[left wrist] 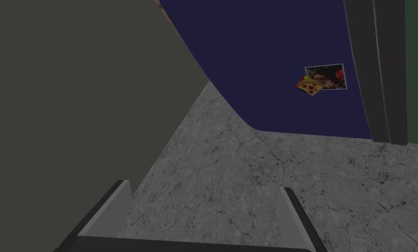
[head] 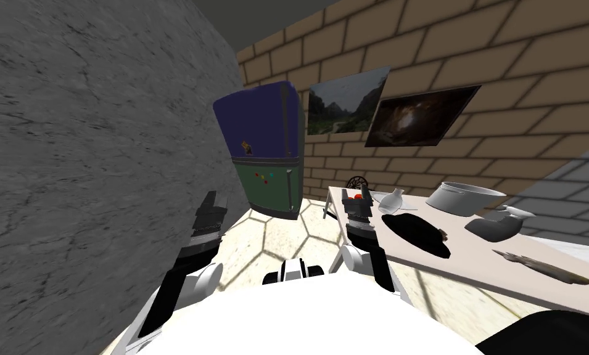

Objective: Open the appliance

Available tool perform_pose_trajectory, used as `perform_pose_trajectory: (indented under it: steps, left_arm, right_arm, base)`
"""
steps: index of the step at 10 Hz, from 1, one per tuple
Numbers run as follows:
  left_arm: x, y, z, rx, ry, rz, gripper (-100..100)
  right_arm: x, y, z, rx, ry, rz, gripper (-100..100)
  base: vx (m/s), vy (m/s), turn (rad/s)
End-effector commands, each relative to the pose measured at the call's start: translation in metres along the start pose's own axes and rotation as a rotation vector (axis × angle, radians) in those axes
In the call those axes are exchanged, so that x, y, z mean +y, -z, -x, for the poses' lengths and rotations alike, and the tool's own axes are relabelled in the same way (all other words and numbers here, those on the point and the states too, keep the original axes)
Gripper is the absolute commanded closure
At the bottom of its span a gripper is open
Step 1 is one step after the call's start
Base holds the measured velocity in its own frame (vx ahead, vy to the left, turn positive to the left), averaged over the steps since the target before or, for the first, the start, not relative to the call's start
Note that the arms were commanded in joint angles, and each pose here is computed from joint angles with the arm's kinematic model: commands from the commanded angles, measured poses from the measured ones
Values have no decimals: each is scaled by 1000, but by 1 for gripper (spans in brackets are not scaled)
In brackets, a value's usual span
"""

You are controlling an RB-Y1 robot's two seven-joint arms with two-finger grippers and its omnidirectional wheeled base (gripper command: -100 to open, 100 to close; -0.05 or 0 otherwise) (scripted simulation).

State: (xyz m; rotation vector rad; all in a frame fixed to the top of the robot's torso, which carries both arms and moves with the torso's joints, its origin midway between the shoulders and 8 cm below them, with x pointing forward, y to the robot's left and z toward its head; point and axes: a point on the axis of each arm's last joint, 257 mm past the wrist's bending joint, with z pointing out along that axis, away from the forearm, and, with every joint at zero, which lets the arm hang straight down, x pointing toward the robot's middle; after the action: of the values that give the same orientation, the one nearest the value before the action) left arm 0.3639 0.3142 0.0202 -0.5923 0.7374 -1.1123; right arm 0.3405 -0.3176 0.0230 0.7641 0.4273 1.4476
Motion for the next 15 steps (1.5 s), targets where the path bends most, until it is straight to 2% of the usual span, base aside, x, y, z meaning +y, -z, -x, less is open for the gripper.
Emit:
perform_pose_trajectory:
  steps: [1,4,7,11,12,15]
  left_arm:
    - [22,-6,1,46,-48,49,-100]
    - [51,-15,8,90,-114,110,-100]
    - [80,-26,24,122,-190,175,-100]
    - [116,-46,57,144,-304,268,-100]
    - [117,-46,57,146,-306,268,-100]
    - [142,-63,94,141,-397,346,-100]
  right_arm:
    - [0,0,0,0,0,0,0]
    - [0,0,0,0,0,0,0]
    - [0,0,0,0,0,0,0]
    - [0,0,0,0,0,0,0]
    - [0,0,0,0,0,0,0]
    - [0,0,0,0,0,0,0]
  base:
    - [3,-35,-178]
    - [13,-39,-246]
    - [8,-47,-272]
    - [20,-46,-261]
    - [11,-31,-115]
    - [18,-37,-266]
